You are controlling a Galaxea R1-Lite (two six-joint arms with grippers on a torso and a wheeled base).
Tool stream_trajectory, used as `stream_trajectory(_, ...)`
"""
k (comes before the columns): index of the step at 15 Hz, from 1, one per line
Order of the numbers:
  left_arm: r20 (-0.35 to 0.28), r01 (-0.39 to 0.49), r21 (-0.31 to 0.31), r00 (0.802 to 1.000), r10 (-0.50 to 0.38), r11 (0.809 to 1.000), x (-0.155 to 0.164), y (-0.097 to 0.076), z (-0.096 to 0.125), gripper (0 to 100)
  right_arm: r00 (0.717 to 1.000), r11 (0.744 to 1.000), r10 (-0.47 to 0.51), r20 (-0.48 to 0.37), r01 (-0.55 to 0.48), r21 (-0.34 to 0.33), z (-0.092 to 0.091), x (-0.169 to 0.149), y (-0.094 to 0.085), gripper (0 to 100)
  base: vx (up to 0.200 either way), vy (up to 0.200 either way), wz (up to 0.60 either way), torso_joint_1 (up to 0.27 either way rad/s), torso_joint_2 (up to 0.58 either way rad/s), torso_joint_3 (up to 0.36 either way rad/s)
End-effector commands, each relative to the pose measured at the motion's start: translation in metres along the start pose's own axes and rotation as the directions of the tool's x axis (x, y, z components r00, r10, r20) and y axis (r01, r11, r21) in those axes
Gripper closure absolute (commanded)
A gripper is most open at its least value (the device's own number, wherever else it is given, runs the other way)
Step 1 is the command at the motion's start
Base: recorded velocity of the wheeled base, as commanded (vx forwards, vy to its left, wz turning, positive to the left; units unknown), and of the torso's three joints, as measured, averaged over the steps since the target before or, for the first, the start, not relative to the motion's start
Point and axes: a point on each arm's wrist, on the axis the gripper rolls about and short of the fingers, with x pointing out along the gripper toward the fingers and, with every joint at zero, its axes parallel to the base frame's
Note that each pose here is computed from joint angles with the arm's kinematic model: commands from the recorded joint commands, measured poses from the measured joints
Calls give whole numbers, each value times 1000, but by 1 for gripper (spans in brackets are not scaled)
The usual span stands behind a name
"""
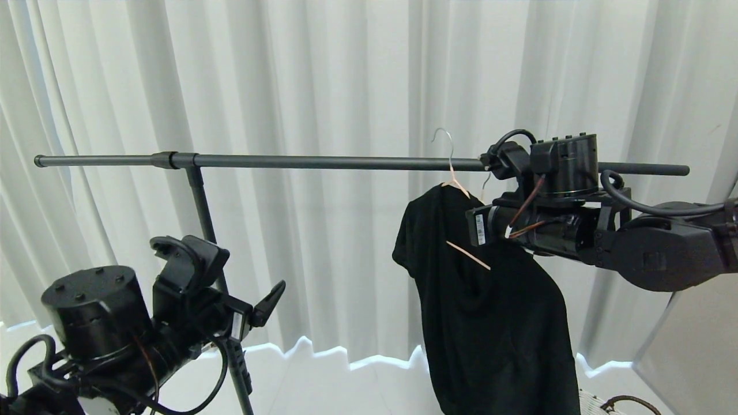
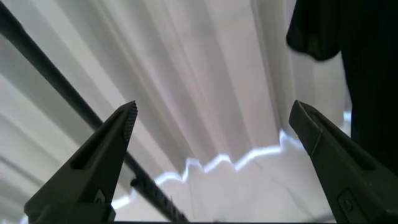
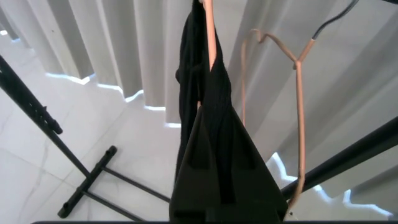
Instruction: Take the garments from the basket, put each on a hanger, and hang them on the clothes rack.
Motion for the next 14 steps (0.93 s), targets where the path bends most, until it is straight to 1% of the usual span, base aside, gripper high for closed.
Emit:
stream_trajectory(1, 92, -31, -91, 995, 39, 995, -19, 24, 63, 0, 1000, 1000, 0, -3, 0, 0, -1, 2, 0, 100, 0, 0, 0, 0, 0, 0)
stream_trajectory(2, 31, 53, -162, 998, -48, 985, -42, 26, 90, 0, 1000, 1000, -6, -15, 6, -1, -4, 5, 0, 100, 0, 0, 0, 0, 0, 0)
stream_trajectory(3, -29, 125, -200, 991, -134, 972, -64, 28, 103, 0, 1000, 1000, -15, -20, 15, -2, -6, 8, -1, 100, 0, 0, 0, 0, 0, 0)
stream_trajectory(4, -83, 196, -223, 972, -219, 955, -85, 30, 110, 0, 999, 999, -35, -26, 35, 0, -7, 13, -4, 100, 0, 0, 0, 0, 0, 0)
stream_trajectory(5, -92, 215, -226, 966, -240, 950, -90, 30, 110, 0, 999, 999, -38, -27, 38, 2, -7, 14, -5, 100, 0, 0, 0, 0, 0, 0)
stream_trajectory(6, -105, 251, -233, 954, -281, 939, -103, 29, 105, 0, 998, 999, -54, -34, 54, 5, -9, 22, -9, 100, 0, 0, 0, 0, 0, 0)
stream_trajectory(7, -115, 251, -231, 952, -283, 940, -104, 28, 101, 0, 998, 998, -57, -36, 57, 5, -10, 25, -10, 100, 0, 0, 0, 0, 0, 0)
stream_trajectory(8, -136, 260, -211, 947, -292, 942, -110, 25, 89, 0, 997, 997, -72, -40, 72, 7, -10, 35, -14, 100, 0, 0, 0, 0, 0, 0)
stream_trajectory(9, -131, 282, -182, 942, -308, 942, -117, 22, 83, 0, 996, 997, -79, -50, 80, 10, -11, 40, -16, 100, 0, 0, 0, 0, 0, 0)
stream_trajectory(10, -118, 307, -172, 937, -329, 936, -124, 18, 80, 0, 995, 997, -82, -62, 82, 8, -12, 44, -17, 100, 0, 0, 0, 0, 0, 0)
stream_trajectory(12, -100, 329, -162, 932, -348, 930, -131, 15, 78, 0, 994, 997, -82, -71, 83, 6, -13, 52, -16, 100, 0, 0, 0, 0, 0, 0)
stream_trajectory(14, -97, 342, -158, 928, -359, 926, -133, 13, 77, 0, 993, 997, -79, -88, 80, 1, -17, 55, -14, 100, 0, 0, 0, 0, 0, 0)
